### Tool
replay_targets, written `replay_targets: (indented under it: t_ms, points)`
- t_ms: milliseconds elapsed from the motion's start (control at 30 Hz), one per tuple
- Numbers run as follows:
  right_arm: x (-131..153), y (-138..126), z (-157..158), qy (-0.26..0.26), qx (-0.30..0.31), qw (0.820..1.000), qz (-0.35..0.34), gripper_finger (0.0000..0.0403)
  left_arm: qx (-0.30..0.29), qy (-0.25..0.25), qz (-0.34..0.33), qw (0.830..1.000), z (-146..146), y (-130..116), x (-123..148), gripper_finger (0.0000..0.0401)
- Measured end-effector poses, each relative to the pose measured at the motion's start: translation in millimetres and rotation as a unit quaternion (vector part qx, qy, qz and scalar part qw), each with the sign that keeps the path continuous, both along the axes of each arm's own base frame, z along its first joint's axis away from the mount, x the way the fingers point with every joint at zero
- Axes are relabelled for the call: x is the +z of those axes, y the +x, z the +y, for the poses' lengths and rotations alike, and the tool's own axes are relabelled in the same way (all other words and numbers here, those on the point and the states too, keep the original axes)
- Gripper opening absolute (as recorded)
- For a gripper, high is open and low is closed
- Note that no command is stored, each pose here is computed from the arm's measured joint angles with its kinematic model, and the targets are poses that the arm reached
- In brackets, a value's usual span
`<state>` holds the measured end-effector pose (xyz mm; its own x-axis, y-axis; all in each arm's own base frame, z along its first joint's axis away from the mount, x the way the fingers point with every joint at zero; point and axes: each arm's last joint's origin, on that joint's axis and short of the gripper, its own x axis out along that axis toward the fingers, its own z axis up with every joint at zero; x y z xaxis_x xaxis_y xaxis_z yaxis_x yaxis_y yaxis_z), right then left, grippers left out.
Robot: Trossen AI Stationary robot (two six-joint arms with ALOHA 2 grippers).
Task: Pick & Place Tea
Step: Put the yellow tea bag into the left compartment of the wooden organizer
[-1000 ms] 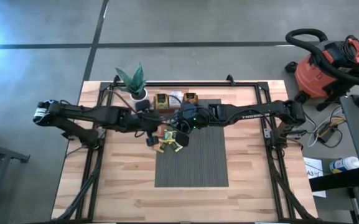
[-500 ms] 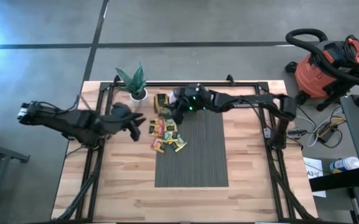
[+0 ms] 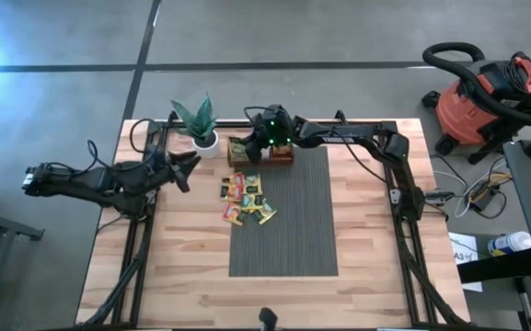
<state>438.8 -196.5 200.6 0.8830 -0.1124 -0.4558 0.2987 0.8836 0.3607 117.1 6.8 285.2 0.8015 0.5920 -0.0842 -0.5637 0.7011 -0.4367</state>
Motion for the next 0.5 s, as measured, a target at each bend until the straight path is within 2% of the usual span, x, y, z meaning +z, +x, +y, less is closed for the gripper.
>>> replay_targets:
  t_ms: [167, 267, 500]
  points:
    - [-6.4, 0.0, -11.4, 0.003, 0.020, 1.000, 0.015, 0.0008, 0.022, -0.011, -0.030, 0.999, 2.6, -0.5, -5.4, 0.0124]
    - [-12.9, -0.7, -13.8, 0.005, 0.019, 0.999, 0.026, 0.0008, 0.037, 0.000, -0.023, 0.999, 4.1, -0.6, -5.4, 0.0124]
    - [-15.6, 1.0, -13.5, -0.031, 0.040, 0.998, 0.025, 0.0008, 0.067, 0.001, -0.026, 0.997, 7.8, -1.8, -4.7, 0.0124]
